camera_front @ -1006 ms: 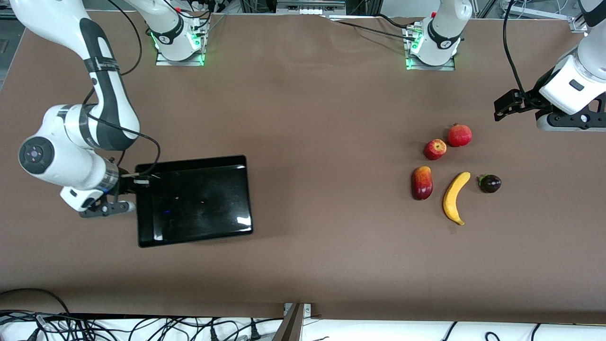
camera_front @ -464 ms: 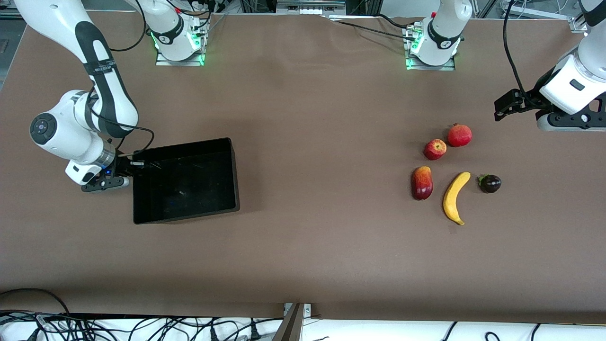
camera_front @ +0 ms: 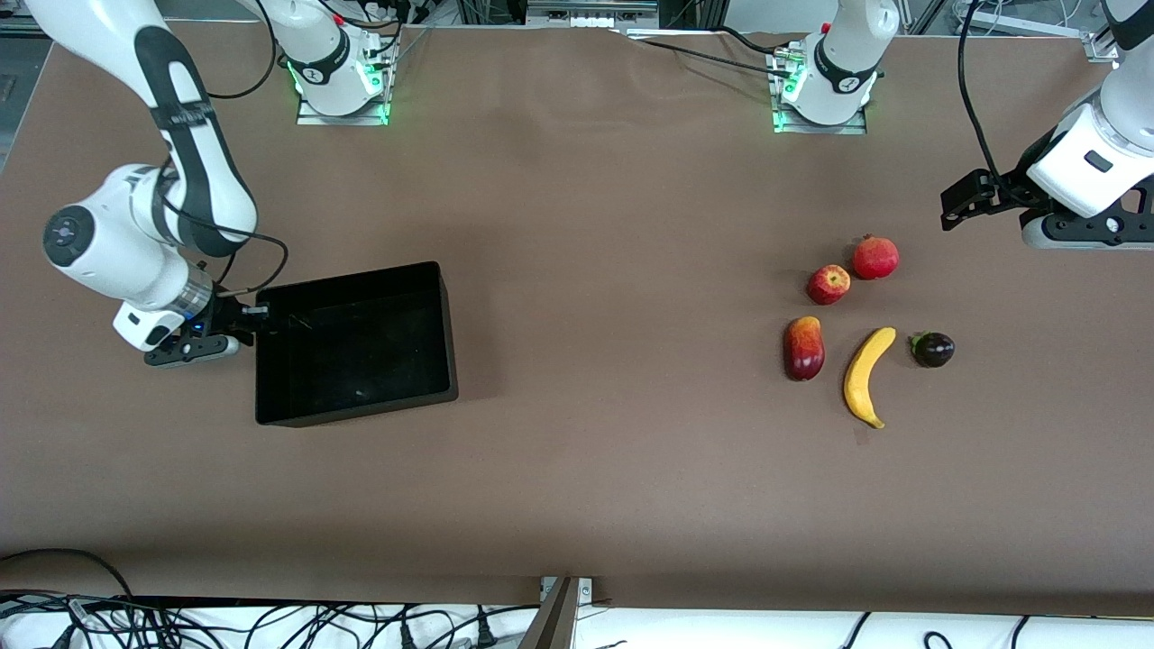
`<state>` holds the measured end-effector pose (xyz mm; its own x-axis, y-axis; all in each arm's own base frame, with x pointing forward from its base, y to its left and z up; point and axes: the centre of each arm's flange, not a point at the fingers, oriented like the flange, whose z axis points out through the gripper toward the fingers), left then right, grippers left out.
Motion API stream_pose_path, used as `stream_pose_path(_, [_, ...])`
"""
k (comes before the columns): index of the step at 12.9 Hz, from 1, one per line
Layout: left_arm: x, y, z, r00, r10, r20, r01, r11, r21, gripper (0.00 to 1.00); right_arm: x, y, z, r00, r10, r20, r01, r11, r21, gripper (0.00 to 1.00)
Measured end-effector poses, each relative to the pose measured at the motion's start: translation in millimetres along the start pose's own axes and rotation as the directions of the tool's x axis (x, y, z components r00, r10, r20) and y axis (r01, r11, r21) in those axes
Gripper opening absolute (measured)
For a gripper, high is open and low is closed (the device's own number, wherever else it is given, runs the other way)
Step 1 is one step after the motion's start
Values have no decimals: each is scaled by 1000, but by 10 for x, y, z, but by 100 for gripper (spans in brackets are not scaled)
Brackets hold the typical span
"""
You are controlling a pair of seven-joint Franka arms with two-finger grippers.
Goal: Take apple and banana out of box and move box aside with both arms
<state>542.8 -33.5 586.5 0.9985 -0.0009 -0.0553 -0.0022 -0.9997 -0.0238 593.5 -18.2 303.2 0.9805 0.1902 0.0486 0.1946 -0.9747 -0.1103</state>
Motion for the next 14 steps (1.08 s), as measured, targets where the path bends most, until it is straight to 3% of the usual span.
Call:
stream_pose_path(3, [0,5,-1,1000,1,0,-1,1000,0,100,202,-172,-1030,999,-4,46,5,1000,-24,99])
stream_pose_path(10, [0,6,-5,1000,2,-1,-2,1000,0,100,-108,-508,-2864,998,-41,52,43,998,-43,100])
stream_pose_path(14, [0,5,-5,1000,2,-1,-2,1000,0,100,-78,-593,-2935,997,-49,60,52,998,-48,100])
